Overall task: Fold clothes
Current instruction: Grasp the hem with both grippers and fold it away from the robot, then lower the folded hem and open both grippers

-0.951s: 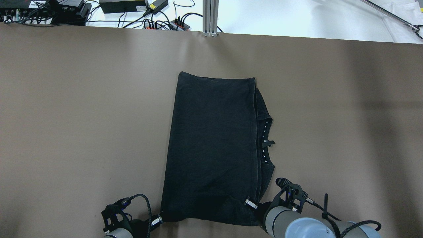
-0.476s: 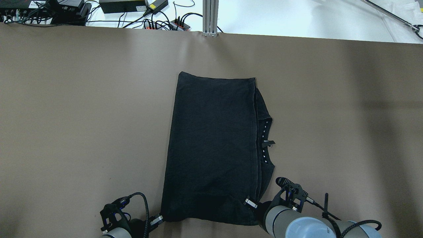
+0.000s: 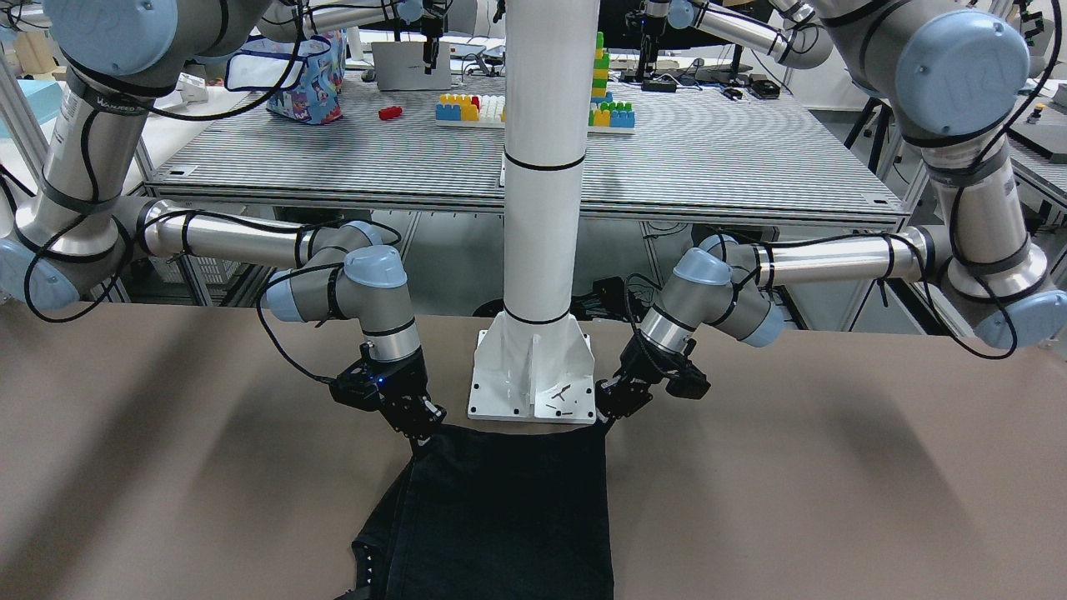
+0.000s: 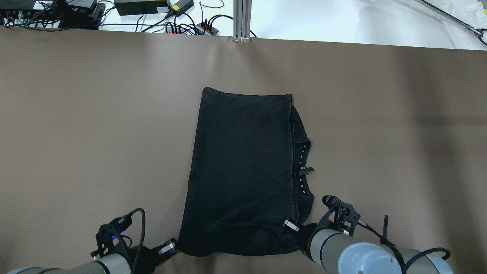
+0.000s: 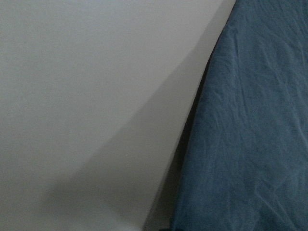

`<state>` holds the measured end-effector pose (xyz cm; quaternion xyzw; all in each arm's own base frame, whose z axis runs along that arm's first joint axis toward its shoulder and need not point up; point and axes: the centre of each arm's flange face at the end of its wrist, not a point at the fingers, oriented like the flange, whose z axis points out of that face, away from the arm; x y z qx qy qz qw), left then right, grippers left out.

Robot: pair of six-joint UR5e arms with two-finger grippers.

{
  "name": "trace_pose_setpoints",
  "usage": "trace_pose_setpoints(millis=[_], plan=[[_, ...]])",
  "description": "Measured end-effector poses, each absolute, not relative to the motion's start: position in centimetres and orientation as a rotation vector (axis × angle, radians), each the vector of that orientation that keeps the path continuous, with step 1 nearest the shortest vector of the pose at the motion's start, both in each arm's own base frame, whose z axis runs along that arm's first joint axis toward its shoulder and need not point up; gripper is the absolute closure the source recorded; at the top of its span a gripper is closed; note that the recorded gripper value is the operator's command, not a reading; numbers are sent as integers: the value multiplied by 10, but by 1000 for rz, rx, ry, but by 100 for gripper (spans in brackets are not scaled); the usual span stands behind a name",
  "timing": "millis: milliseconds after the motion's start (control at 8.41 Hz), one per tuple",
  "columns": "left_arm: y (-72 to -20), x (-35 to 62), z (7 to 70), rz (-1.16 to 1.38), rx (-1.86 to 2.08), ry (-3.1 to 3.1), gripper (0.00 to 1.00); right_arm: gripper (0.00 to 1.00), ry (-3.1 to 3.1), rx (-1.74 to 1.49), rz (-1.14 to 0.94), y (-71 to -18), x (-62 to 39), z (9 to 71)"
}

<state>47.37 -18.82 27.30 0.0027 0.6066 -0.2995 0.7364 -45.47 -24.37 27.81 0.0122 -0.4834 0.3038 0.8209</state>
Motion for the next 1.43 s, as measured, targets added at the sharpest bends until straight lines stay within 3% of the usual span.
trace_pose_setpoints(millis=[238, 595, 951, 1070, 1189, 1427], plan=[[-256, 454, 230, -662, -10, 1333, 100, 100, -1069, 41, 733, -298, -426, 257], [-402, 427, 166, -683, -8, 1285, 100, 100, -1070, -24, 867, -437, -397, 229], [-554, 430, 162, -721, 18, 1202, 100, 100, -989, -71, 916, -568, -402, 231], [-608, 439, 180, -734, 35, 1186, 30, 41, -969, -69, 916, -598, -413, 237], [-658, 450, 203, -736, 61, 1175, 0, 6, -965, -49, 898, -625, -424, 250], [-723, 457, 227, -737, 160, 1134, 0, 5, -940, 33, 828, -680, -430, 275]])
